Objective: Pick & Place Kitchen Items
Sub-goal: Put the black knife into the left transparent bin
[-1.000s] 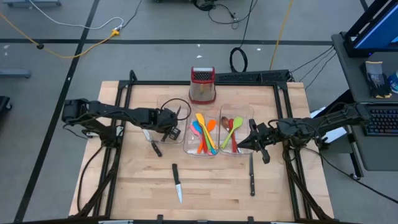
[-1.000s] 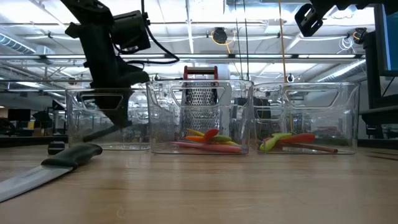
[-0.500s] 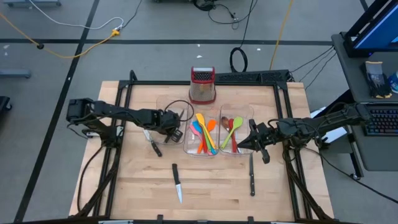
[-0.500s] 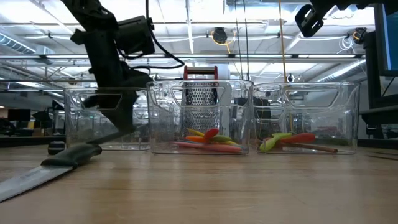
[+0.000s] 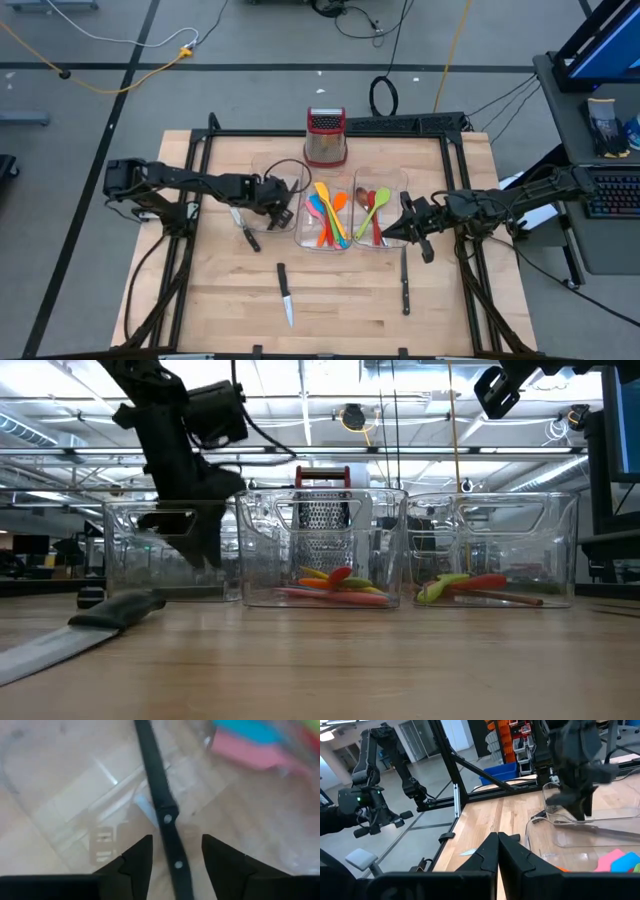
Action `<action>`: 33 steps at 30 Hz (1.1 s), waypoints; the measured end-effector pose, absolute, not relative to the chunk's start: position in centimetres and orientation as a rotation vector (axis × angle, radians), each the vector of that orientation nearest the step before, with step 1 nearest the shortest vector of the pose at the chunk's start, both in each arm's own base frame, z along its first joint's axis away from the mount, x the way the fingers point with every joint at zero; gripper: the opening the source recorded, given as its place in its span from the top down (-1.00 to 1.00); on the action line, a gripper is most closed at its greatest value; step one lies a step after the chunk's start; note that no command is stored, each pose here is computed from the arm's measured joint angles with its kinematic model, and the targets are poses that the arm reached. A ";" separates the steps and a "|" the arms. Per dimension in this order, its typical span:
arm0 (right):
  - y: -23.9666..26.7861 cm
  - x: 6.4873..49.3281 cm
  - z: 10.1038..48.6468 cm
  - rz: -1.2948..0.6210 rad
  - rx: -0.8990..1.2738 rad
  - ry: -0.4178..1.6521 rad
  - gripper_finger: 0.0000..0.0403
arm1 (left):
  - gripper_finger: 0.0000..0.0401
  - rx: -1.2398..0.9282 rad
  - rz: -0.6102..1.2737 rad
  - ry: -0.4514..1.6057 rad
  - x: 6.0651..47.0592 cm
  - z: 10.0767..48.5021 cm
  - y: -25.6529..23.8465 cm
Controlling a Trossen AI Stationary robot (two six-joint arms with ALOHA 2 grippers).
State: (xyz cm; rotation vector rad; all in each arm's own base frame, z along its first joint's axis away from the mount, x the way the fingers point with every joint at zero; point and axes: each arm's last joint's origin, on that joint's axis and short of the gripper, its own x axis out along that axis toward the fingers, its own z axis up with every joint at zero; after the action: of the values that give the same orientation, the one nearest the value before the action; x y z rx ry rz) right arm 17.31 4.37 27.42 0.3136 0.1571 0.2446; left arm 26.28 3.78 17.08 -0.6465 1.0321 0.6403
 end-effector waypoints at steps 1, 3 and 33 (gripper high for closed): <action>4.4 17.3 27.4 0.244 0.314 0.157 1.00 | 0.12 -0.650 0.639 1.019 26.2 17.5 3.9; 4.4 17.3 27.4 0.245 0.314 0.157 1.00 | 0.11 -0.654 0.637 0.998 25.9 18.7 4.1; 6.4 16.3 26.0 0.328 0.573 0.389 1.00 | 0.30 -0.444 0.266 0.478 16.4 29.2 -5.1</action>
State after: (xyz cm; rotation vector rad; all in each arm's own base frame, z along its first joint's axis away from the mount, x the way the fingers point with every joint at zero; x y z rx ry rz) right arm 16.30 6.43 25.99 0.5729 0.3887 0.3284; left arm 16.41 -5.11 29.24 -0.4442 0.4779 0.2663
